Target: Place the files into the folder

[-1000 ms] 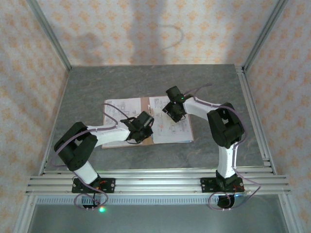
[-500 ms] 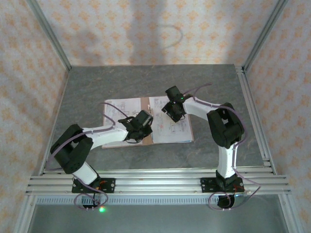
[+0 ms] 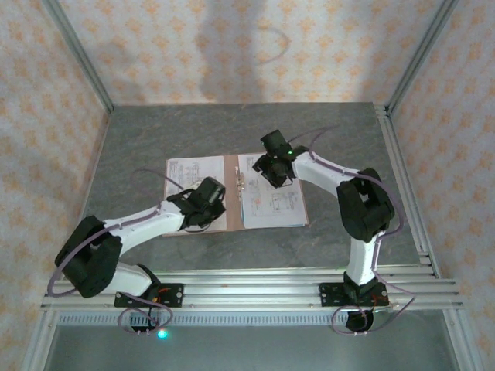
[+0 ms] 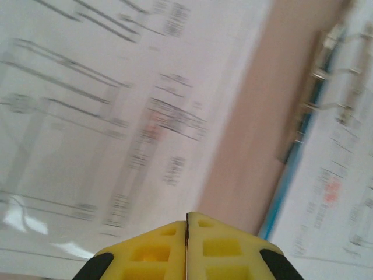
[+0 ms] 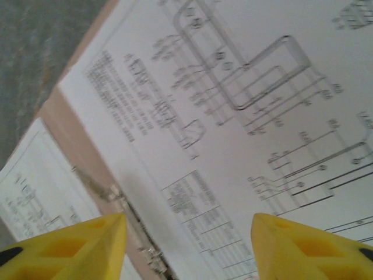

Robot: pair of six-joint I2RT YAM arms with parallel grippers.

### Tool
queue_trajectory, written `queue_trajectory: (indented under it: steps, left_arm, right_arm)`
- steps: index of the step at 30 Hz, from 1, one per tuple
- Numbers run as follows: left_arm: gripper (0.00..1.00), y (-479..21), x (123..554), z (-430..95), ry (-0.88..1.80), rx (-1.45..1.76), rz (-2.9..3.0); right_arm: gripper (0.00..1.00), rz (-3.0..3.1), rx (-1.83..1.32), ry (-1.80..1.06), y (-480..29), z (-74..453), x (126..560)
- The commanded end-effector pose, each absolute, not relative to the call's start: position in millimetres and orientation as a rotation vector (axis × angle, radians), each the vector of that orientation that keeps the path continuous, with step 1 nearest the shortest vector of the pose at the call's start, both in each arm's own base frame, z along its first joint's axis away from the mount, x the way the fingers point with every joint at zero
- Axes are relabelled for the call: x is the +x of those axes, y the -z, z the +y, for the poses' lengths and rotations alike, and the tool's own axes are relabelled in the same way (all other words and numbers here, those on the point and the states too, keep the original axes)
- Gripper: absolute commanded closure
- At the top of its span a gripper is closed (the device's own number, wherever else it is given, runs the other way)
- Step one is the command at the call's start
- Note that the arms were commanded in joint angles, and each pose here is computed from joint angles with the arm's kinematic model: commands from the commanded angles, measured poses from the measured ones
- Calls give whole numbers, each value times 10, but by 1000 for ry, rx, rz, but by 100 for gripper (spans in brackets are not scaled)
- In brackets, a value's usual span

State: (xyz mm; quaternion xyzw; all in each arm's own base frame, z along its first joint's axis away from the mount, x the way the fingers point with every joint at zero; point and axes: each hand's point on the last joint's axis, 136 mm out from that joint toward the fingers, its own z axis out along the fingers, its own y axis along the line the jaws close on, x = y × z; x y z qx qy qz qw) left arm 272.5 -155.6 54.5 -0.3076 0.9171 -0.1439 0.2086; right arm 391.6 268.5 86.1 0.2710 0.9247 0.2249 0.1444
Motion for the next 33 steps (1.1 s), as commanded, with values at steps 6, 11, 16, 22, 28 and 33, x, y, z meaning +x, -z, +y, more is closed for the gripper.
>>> queue_trajectory:
  steps: [6,11,16,22,28,33]
  left_arm:
    - [98,-391,2465,-1062,287,-921,2572]
    - [98,-304,2406,-982,265,-935,2588]
    - [99,-202,2386,-945,238,-948,2608]
    - [100,-110,2383,-950,226,-964,2623]
    - [100,-92,2402,-954,222,-968,2623]
    - [100,-62,2402,-966,227,-982,2626]
  right_arm:
    - [86,2703,449,-597,-958,3205,4333]
    - [92,2743,292,-537,-875,3375,4564]
    - [92,2760,222,-506,-774,3469,4710]
    - [92,2808,197,-486,-593,3510,4731]
    - [91,2848,194,-499,-461,3540,4673]
    - [91,2850,173,-529,-493,3581,4660]
